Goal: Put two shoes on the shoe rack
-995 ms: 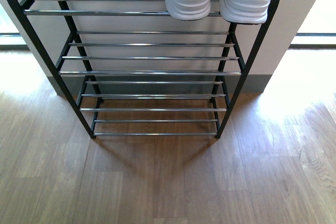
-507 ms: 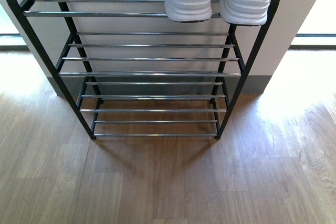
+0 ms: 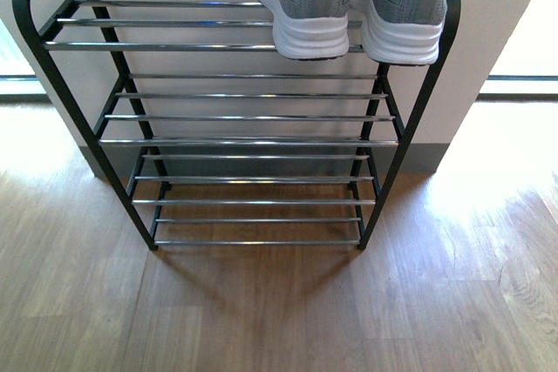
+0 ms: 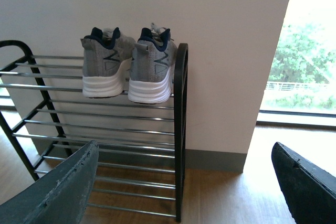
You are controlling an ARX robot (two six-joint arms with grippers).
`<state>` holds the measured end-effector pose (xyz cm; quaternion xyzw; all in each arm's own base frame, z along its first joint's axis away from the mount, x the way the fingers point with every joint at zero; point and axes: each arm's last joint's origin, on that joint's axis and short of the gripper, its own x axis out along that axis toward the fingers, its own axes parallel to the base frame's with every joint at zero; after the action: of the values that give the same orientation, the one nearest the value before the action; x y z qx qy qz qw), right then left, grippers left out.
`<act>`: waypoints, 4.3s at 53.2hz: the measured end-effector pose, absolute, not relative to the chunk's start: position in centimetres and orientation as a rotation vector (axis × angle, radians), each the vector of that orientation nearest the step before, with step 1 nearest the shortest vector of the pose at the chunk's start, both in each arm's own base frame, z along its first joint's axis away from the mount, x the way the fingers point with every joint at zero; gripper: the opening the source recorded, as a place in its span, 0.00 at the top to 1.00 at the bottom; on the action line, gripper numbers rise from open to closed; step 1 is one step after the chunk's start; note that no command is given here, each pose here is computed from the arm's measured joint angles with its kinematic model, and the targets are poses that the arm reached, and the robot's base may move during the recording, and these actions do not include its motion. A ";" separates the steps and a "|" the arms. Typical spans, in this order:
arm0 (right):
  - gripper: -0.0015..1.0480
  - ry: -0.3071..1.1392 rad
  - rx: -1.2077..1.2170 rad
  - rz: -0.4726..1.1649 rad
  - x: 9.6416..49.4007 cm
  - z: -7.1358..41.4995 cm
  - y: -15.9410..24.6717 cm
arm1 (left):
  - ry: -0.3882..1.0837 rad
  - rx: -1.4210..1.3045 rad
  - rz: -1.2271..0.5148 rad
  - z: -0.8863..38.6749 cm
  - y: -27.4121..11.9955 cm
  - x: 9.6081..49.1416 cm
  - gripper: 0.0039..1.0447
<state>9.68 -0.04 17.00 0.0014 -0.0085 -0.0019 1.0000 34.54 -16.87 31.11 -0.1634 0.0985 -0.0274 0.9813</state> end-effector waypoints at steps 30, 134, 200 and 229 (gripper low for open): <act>0.09 -0.017 0.003 -0.004 9.7 17.0 0.0 | 0.009 -0.276 0.175 24.5 -4.4 18.6 0.09; 0.09 -0.017 0.003 -0.003 9.7 17.0 0.0 | 0.005 -0.008 -0.002 16.7 0.0 9.8 0.99; 0.09 -0.014 0.003 -0.005 9.7 17.0 0.0 | 0.003 -0.005 -0.003 16.7 0.0 9.8 0.09; 0.09 -0.015 0.003 -0.003 9.7 17.0 0.0 | 0.002 -0.005 -0.003 16.7 0.0 9.8 0.09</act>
<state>9.68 -0.02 16.97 0.0014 -0.0073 -0.0013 1.0000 9.79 -0.03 16.69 -0.0026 0.0012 -0.0015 1.0000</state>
